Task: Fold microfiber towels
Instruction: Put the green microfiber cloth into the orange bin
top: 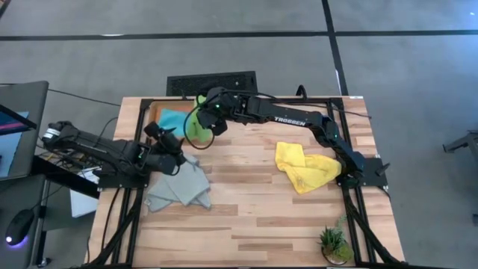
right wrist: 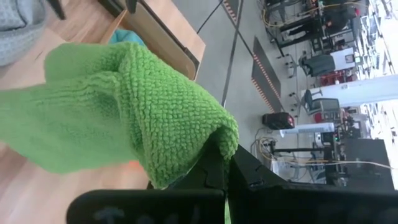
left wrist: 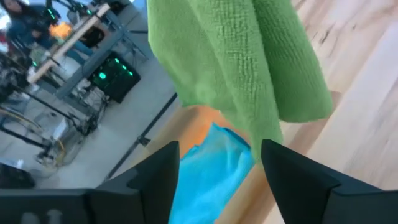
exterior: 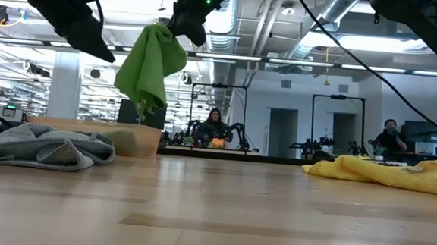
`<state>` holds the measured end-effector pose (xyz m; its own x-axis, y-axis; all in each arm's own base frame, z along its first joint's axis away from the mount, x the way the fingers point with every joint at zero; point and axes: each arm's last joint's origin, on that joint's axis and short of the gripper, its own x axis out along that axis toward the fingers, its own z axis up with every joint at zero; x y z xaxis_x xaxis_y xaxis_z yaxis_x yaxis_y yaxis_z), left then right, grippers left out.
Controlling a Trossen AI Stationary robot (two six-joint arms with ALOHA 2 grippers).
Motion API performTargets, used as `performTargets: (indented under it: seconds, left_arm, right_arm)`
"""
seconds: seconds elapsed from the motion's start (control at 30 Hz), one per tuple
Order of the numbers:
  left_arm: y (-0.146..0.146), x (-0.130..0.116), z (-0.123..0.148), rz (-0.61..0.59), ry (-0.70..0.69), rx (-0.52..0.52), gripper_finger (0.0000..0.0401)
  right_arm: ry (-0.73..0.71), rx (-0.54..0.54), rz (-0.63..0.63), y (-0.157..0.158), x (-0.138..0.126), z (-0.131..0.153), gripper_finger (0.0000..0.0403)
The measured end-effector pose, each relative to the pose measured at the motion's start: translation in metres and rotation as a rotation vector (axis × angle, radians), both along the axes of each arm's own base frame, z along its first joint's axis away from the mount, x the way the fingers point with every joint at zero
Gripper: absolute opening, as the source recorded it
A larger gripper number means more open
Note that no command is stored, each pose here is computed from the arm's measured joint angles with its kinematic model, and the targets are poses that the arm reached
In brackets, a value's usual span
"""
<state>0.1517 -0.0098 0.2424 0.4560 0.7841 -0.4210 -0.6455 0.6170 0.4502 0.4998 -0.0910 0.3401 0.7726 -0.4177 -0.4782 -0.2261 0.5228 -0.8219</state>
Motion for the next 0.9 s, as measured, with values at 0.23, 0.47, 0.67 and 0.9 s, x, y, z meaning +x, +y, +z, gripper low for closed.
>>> performTargets:
  seconds: [0.23,0.47,0.67,0.9]
  left_arm:
    - [0.000,0.014,0.011,-0.051,-0.082,0.027,0.0236]
    - [0.003,0.023,0.021,-0.039,-0.206,0.022,0.0234]
    - [0.014,0.027,0.021,0.022,-0.249,-0.008,0.0234]
    - [0.014,0.038,0.029,-0.087,-0.280,0.004,0.0234]
  right_arm:
    - [-0.016,-0.003,0.000,0.000,0.001,0.001,0.0012]
    - [-0.029,-0.004,0.001,0.000,0.001,0.002,0.0012]
    - [-0.053,-0.009,0.001,0.000,0.003,0.004,0.0013]
    - [-0.058,-0.016,0.003,0.000,0.003,0.005,0.0013]
